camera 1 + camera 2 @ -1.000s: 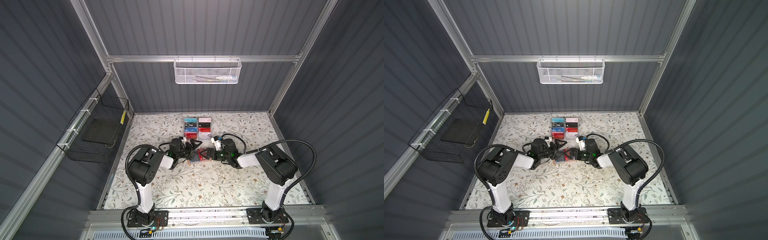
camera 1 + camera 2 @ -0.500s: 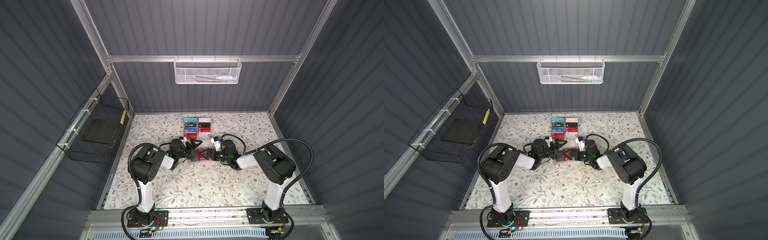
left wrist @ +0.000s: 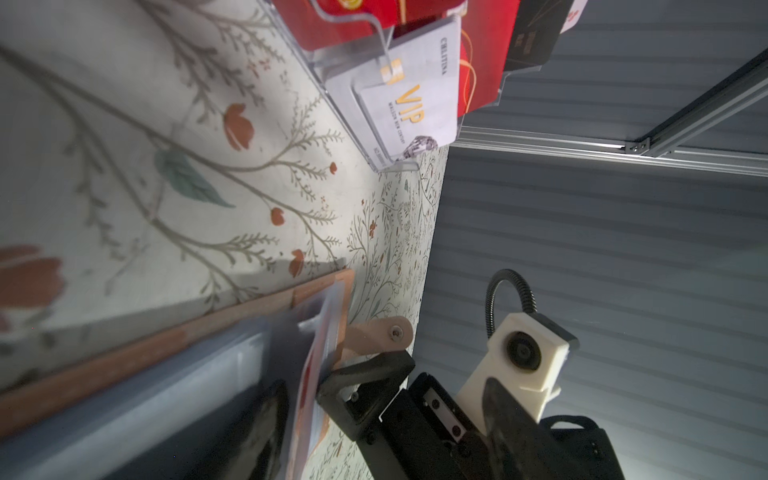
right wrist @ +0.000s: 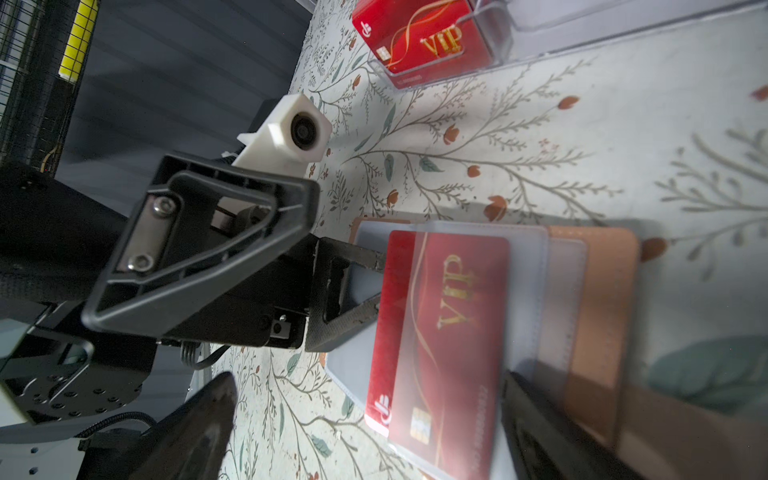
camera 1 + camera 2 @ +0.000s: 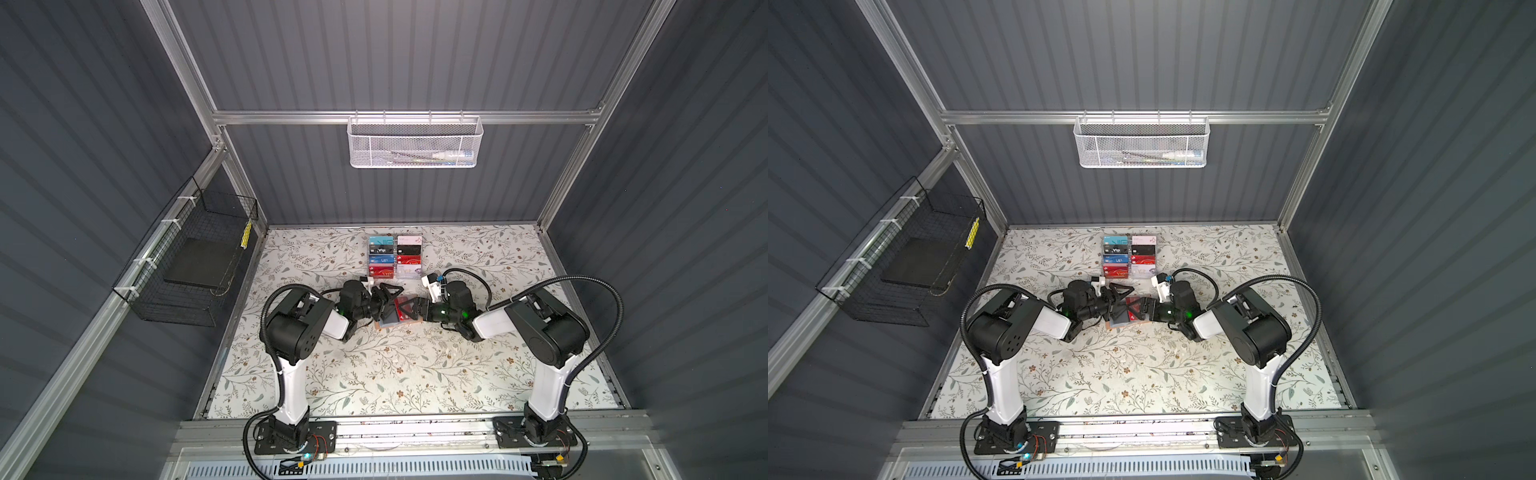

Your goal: Take the credit cards out of the card holder

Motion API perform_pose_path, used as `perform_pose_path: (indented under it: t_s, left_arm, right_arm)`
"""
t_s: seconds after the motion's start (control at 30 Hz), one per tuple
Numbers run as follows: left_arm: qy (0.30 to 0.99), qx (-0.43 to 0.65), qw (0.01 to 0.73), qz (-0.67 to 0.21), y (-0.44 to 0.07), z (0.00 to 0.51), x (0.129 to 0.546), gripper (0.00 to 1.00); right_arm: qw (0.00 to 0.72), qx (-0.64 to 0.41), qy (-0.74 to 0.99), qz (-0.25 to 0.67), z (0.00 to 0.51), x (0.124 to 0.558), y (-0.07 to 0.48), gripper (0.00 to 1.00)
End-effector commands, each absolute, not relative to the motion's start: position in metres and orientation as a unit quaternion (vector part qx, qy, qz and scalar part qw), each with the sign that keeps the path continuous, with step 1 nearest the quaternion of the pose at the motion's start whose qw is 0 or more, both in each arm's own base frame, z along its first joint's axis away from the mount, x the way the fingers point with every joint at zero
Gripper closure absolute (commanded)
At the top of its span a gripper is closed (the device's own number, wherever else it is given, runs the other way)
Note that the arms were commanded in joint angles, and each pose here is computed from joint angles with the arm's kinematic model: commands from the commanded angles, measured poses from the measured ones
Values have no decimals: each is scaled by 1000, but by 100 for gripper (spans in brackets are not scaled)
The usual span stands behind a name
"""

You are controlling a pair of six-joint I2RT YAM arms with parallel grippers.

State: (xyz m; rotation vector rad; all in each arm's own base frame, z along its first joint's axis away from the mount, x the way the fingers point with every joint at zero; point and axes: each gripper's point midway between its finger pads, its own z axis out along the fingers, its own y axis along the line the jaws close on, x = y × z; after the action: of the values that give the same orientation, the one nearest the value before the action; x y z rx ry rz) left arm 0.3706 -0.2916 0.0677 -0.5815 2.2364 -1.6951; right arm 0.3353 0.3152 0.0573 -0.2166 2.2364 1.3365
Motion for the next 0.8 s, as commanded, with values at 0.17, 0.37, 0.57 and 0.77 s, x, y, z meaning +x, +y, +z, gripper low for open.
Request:
perform_pose_path:
  t_s: [0.17, 0.37, 0.57, 0.77]
  left_arm:
    - [789, -181, 116, -576, -294, 46, 354, 49]
    - [795, -173, 113, -571, -294, 41, 351, 60]
    - [806, -161, 120, -557, -292, 42, 351, 74]
    - [815, -154, 119, -545, -290, 37, 347, 87]
  right_arm:
    - [208, -58, 857, 468, 20, 317, 307, 1]
    - [209, -58, 857, 468, 20, 318, 307, 1]
    - [208, -58, 858, 467, 18, 318, 307, 1]
    - [207, -59, 858, 467, 18, 317, 307, 1]
